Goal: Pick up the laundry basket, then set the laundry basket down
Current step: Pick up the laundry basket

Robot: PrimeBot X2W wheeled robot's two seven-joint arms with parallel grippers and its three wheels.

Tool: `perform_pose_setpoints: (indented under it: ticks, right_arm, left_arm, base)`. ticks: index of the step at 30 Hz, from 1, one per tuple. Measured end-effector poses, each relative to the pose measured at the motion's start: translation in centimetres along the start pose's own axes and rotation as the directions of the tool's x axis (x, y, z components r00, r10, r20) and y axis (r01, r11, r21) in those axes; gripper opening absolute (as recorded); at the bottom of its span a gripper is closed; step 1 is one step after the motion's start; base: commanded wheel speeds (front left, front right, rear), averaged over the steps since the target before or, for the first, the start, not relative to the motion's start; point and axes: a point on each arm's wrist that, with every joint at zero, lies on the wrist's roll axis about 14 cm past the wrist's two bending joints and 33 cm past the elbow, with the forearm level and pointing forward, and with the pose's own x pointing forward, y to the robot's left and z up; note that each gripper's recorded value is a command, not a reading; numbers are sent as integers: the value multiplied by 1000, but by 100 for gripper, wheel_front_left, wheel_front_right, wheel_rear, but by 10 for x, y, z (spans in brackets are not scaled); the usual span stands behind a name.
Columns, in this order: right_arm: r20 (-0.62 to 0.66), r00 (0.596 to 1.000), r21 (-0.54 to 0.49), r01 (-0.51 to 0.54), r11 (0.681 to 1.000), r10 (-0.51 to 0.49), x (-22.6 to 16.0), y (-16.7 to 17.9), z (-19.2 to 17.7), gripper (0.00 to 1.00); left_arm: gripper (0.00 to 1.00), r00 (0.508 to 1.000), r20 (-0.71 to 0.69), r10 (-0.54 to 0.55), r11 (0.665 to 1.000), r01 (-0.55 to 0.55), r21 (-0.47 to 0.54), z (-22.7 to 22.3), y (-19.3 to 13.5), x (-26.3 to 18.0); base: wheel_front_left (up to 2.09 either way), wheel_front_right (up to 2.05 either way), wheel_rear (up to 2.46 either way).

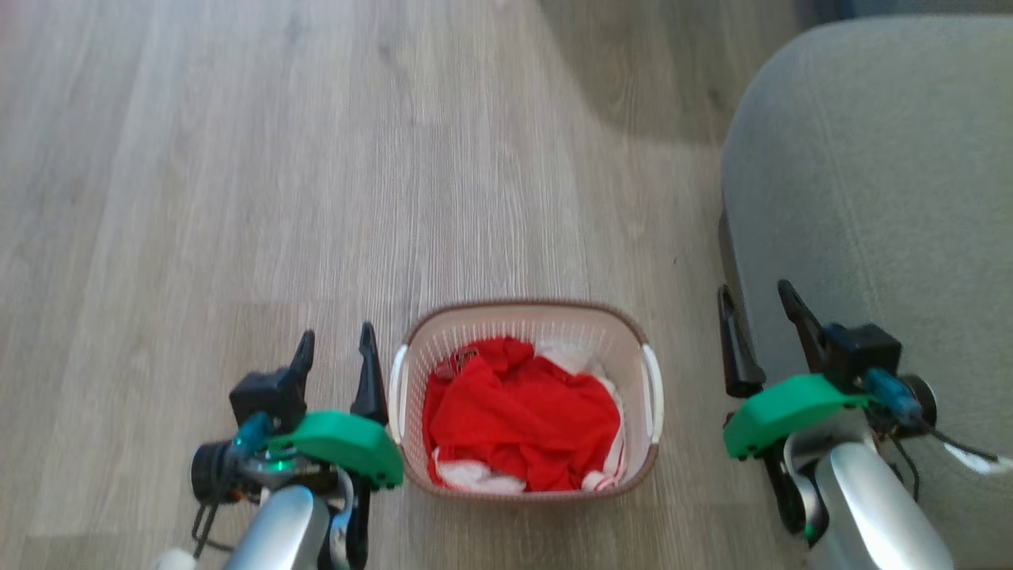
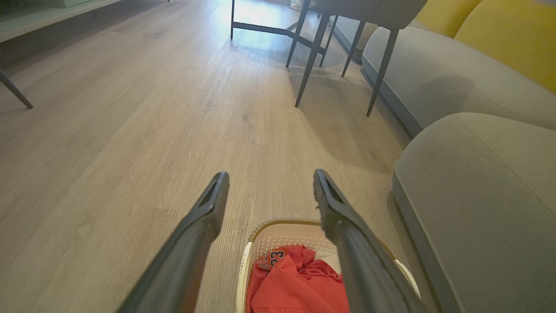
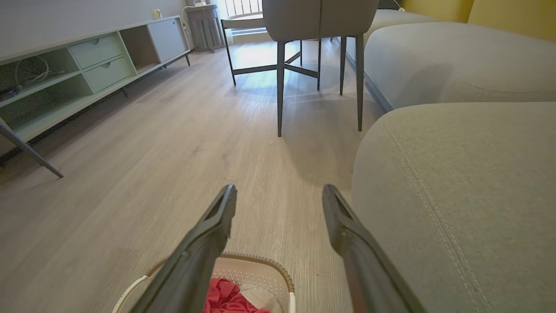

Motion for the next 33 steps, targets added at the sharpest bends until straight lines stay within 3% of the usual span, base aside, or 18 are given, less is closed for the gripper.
perform_pose_setpoints:
  ticks: [10, 20, 25, 33]
  right_arm:
    - [-174, 985, 27, -7, 1000, 12, 36, -14, -62, 100]
    - [-346, 938, 71, 18, 997, 8, 63, -28, -131, 100]
    - [-446, 895, 94, 27, 995, 18, 68, -31, -172, 100]
    - [-617, 787, 85, 51, 995, 12, 59, -44, -231, 100]
  left_arm:
    - [100, 985, -169, 11, 999, -6, 31, -54, 10, 36]
    - [100, 945, -326, -6, 999, 23, 49, -109, 15, 64]
    - [100, 903, -428, -13, 999, 34, 40, -147, 21, 70]
    - [100, 840, -541, -40, 997, 68, 31, -191, 25, 85]
  base:
    - [0, 0, 0]
    - [0, 0, 0]
    - [0, 0, 0]
    - [0, 0, 0]
